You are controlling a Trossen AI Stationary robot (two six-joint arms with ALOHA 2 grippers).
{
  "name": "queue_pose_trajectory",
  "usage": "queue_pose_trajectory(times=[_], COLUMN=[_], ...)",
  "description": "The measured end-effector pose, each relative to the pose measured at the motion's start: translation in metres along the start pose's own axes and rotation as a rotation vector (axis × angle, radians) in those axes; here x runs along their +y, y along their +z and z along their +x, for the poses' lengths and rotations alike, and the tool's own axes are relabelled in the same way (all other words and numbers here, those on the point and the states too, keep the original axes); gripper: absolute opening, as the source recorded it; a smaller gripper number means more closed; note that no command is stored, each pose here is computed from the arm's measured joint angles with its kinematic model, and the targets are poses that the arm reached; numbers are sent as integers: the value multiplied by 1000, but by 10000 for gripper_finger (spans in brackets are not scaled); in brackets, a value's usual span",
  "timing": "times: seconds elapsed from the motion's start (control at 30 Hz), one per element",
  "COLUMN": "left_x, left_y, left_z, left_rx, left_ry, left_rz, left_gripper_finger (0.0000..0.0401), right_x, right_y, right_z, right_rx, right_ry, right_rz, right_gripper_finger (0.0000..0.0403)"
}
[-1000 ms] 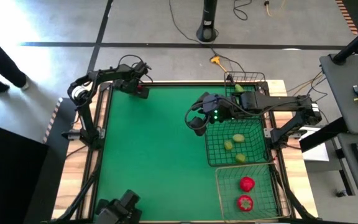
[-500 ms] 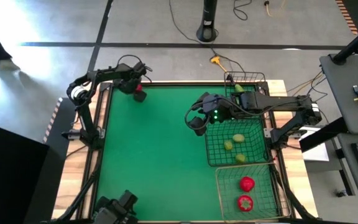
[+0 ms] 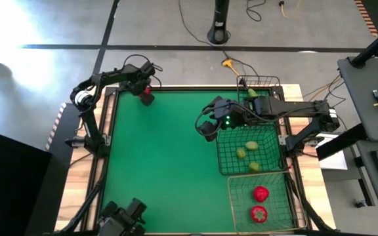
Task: Sort produce into baskets
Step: Put the tomato into the gold wire basket
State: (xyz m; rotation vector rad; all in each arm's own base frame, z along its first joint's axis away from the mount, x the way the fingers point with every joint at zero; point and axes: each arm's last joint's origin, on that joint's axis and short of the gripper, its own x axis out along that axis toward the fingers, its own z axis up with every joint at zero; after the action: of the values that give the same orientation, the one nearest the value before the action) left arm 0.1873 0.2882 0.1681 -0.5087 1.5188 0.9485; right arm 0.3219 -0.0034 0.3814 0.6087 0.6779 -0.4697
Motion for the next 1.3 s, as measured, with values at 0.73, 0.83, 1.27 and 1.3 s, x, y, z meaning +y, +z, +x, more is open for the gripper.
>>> queue_pose_trajectory(times=[0.73,0.83,1.27,1.3], left_x=[-2,-4,-12,-12], left_y=[7,9,13,13], left_z=[5,5,3,3], left_rx=[-16,-37,-80,-84], left_ry=[42,9,-43,-43], left_rz=[178,175,171,173], left_gripper_finger=[331,331,369,374], right_x=[1,1,9,9], right_y=[-1,-1,-8,-8], right_z=[0,0,-2,-2], right_rx=[9,22,38,38], right_ry=[10,23,45,46], right_rz=[24,25,33,32], right_gripper_finger=[373,373,373,373])
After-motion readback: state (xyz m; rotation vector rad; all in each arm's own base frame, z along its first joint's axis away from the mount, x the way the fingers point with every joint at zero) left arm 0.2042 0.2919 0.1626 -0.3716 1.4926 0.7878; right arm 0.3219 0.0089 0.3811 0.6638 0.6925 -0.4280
